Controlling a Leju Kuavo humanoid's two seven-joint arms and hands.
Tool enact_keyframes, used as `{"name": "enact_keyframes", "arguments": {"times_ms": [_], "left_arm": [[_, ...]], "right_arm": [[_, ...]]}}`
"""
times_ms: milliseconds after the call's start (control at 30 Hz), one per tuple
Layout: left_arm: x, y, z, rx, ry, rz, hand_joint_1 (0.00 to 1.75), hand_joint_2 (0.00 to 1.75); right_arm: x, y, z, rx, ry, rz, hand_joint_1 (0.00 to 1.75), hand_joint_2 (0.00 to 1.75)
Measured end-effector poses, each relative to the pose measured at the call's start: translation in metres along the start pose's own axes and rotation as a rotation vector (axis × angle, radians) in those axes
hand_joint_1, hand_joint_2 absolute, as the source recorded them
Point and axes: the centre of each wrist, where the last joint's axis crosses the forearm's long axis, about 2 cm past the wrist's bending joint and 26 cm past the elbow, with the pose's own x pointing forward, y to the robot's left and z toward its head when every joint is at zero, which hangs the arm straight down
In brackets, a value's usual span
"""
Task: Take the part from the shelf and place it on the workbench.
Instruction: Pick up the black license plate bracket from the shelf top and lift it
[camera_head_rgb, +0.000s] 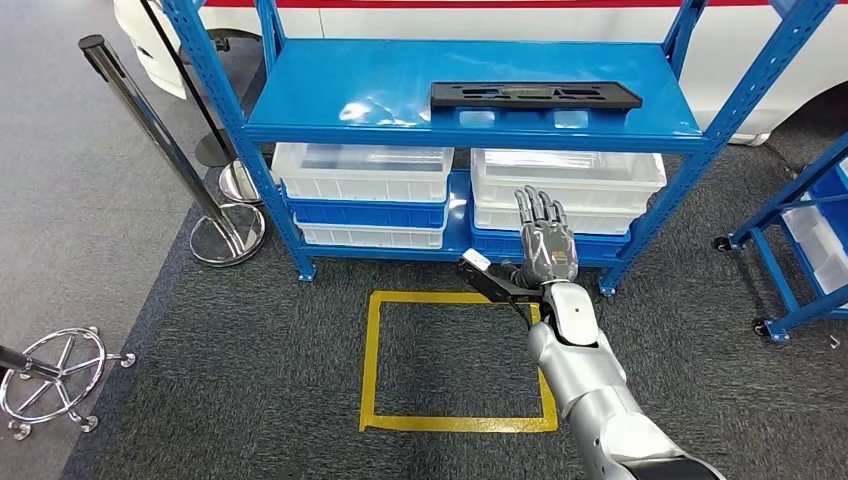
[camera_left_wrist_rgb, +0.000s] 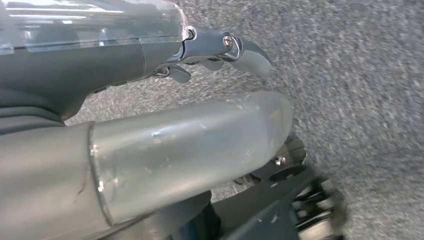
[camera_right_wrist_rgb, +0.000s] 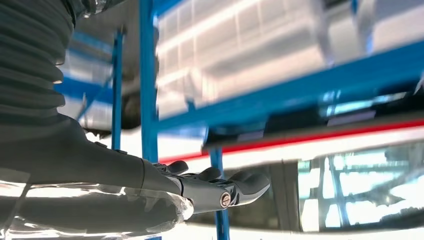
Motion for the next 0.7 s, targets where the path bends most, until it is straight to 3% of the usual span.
{"name": "enact_keyframes", "arguments": {"times_ms": [433, 700], "left_arm": [[0.016, -0.001, -0.002, -0.034, -0.015, -0.052, 0.00, 0.00], [0.017, -0.009, -0.001, -0.054, -0.011, -0.052, 0.00, 0.00]], "right_arm": [[-0.009, -0.033, -0.032, -0.206, 0.068, 0.211, 0.00, 1.75], [-0.043, -0.039, -0.036, -0.213, 0.128, 0.268, 0.00, 1.75]]}}
